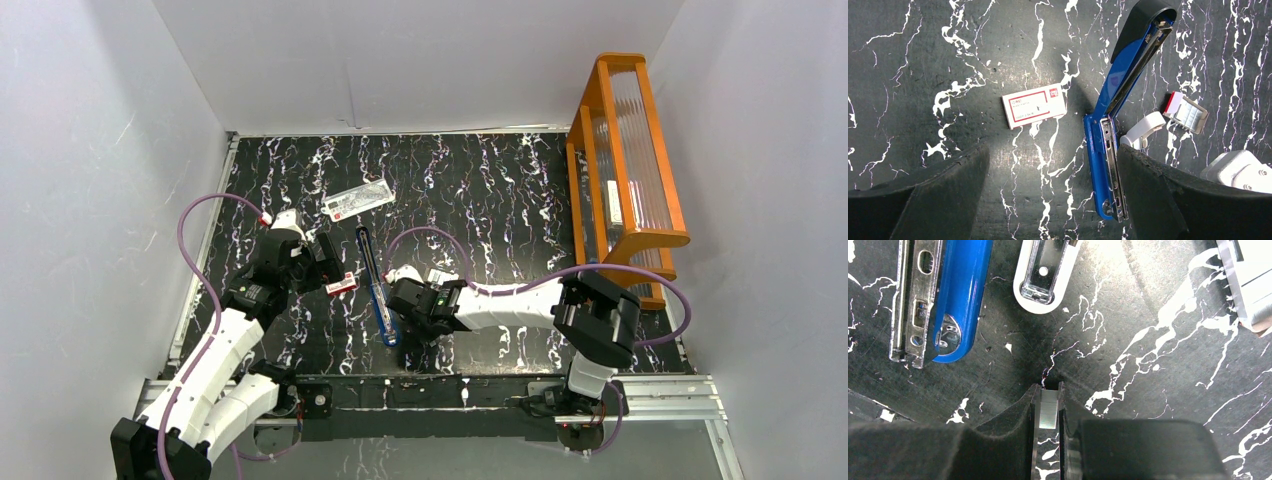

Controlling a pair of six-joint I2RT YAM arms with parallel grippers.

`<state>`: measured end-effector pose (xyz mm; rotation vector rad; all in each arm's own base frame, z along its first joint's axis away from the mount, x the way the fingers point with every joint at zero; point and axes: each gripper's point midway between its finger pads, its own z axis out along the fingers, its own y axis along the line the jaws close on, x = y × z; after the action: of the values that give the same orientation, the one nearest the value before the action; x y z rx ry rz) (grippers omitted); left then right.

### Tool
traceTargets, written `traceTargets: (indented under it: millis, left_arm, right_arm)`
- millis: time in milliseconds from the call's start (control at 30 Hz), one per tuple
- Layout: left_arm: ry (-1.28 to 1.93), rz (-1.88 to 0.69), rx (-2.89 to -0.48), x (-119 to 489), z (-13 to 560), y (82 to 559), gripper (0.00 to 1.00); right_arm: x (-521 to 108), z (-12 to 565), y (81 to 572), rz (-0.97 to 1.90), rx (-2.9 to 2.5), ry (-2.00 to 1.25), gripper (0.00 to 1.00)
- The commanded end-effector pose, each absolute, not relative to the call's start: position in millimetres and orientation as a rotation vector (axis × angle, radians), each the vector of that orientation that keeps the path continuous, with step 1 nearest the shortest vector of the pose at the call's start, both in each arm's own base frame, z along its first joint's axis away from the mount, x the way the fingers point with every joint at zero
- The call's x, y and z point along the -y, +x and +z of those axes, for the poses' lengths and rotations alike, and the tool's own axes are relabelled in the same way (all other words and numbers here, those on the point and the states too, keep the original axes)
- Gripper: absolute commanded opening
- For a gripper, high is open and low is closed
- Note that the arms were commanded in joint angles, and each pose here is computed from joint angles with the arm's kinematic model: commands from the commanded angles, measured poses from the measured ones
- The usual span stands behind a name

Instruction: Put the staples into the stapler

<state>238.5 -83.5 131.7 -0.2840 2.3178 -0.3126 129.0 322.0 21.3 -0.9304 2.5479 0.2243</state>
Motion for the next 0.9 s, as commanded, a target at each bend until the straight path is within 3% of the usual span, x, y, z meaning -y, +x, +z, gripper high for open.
traceTargets:
  millis: [0, 533, 867]
  left_arm:
    - [-0.279, -0.318, -2.305, 84.1, 137.4, 240.9, 0.95]
    - [-0.299, -0.322, -2.277, 80.6, 152.4, 235.7, 0.94]
    - [-0.432, -0.374, -2.222, 78.4, 164.4, 228.9, 0.94]
  right_arm:
    - [-312.8, 23.1, 129.2, 0.173, -2.571, -0.875, 0.22]
    - [-383.8, 122.1, 173.2, 0.381, -2.408, -0.480, 0.22]
    - [-425.1, 119.6, 194.5, 0.367, -2.356, -0.450, 0.22]
